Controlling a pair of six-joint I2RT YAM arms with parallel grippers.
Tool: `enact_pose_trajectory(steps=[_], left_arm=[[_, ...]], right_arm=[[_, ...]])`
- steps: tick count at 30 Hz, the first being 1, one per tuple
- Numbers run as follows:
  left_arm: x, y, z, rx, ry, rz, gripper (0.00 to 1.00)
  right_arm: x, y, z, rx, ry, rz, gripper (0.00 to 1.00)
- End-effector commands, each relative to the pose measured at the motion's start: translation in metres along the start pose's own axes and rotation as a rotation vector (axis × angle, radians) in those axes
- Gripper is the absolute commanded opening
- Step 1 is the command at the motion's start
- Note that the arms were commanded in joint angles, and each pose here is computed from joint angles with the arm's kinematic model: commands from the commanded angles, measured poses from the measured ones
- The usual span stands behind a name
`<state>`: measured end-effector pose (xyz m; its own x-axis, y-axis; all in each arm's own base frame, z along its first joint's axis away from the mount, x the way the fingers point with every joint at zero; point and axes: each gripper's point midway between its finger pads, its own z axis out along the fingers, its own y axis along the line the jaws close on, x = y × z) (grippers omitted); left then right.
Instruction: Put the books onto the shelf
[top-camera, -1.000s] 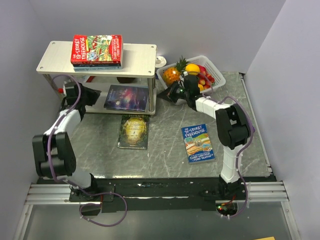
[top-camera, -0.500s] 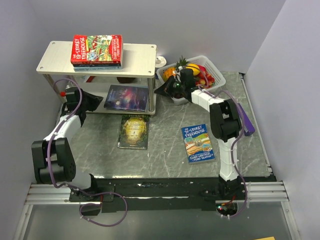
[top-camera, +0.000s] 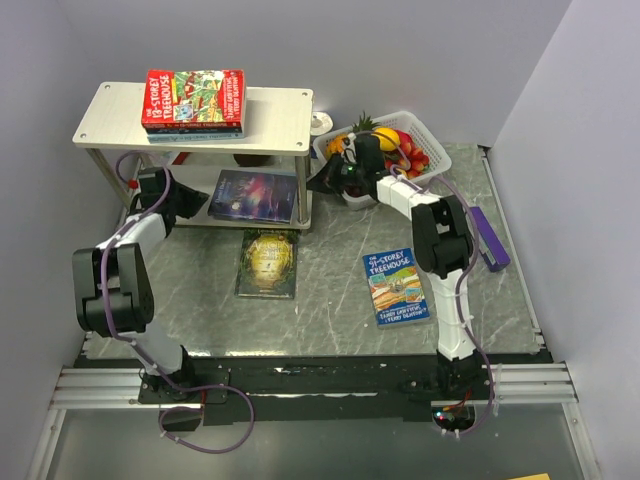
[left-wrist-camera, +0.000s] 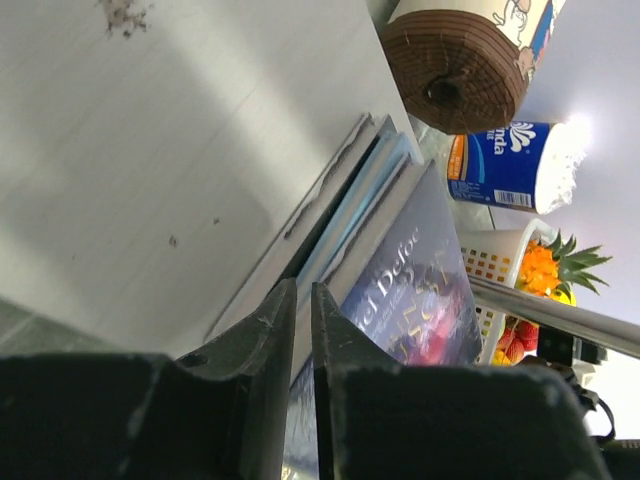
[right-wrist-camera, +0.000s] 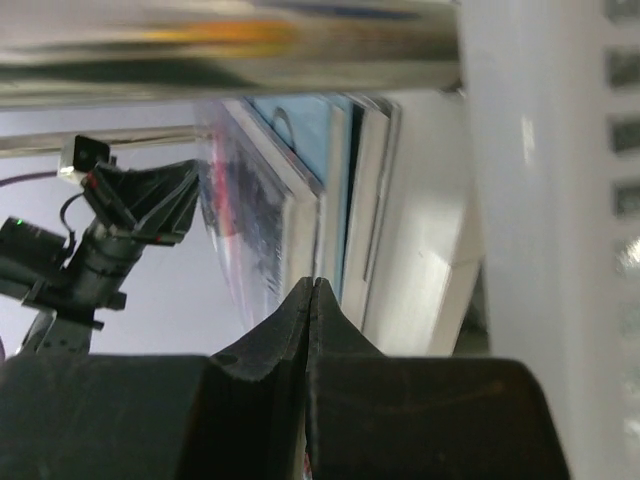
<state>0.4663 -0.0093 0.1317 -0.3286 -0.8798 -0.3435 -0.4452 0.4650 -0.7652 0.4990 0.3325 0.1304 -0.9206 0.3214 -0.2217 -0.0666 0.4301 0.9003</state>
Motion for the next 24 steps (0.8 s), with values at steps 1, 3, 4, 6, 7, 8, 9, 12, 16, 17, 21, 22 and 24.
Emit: enact_pose_trajectory(steps=[1, 3, 4, 6, 7, 8, 9, 12, 16, 17, 21, 22, 24], left_arm=[[-0.011, -0.020, 0.010, 0.050, -0.012, 0.010, 0.17], [-0.009, -0.018, 0.014, 0.057, -0.007, 0.004, 0.17], [-0.008, -0.016, 0.015, 0.056, -0.002, 0.000, 0.17], [-0.007, -0.014, 0.017, 0.055, 0.002, -0.002, 0.17], [-0.005, -0.014, 0.018, 0.056, 0.009, -0.003, 0.17], [-0.005, -0.015, 0.018, 0.060, 0.010, -0.003, 0.17], [-0.003, -0.013, 0.019, 0.059, 0.017, -0.006, 0.16], [-0.001, -0.016, 0.019, 0.086, 0.025, -0.012, 0.16], [0.001, -0.019, 0.020, 0.109, 0.037, -0.017, 0.15], [0.002, -0.020, 0.020, 0.114, 0.038, -0.015, 0.15], [0.004, -0.020, 0.023, 0.126, 0.050, -0.021, 0.15], [0.005, -0.020, 0.024, 0.128, 0.056, -0.026, 0.15], [0.007, -0.020, 0.026, 0.137, 0.070, -0.029, 0.15]], right_arm=[[-0.002, 0.022, 0.005, -0.044, 0.024, -0.071, 0.00], [-0.001, 0.022, 0.010, -0.039, 0.036, -0.074, 0.00], [0.004, 0.021, 0.013, -0.035, 0.052, -0.073, 0.00], [0.003, 0.021, 0.017, -0.039, 0.055, -0.072, 0.00], [0.004, 0.022, 0.019, -0.043, 0.057, -0.075, 0.00], [0.005, 0.019, 0.021, -0.036, 0.066, -0.068, 0.00], [0.005, 0.025, 0.023, -0.043, 0.067, -0.077, 0.00], [0.007, 0.026, 0.029, -0.048, 0.080, -0.076, 0.00], [0.007, 0.024, 0.030, -0.045, 0.076, -0.072, 0.00], [0.007, 0.024, 0.030, -0.045, 0.072, -0.071, 0.00], [0.008, 0.022, 0.031, -0.047, 0.072, -0.066, 0.00], [0.008, 0.021, 0.032, -0.046, 0.075, -0.060, 0.00], [0.007, 0.022, 0.032, -0.049, 0.077, -0.061, 0.00]])
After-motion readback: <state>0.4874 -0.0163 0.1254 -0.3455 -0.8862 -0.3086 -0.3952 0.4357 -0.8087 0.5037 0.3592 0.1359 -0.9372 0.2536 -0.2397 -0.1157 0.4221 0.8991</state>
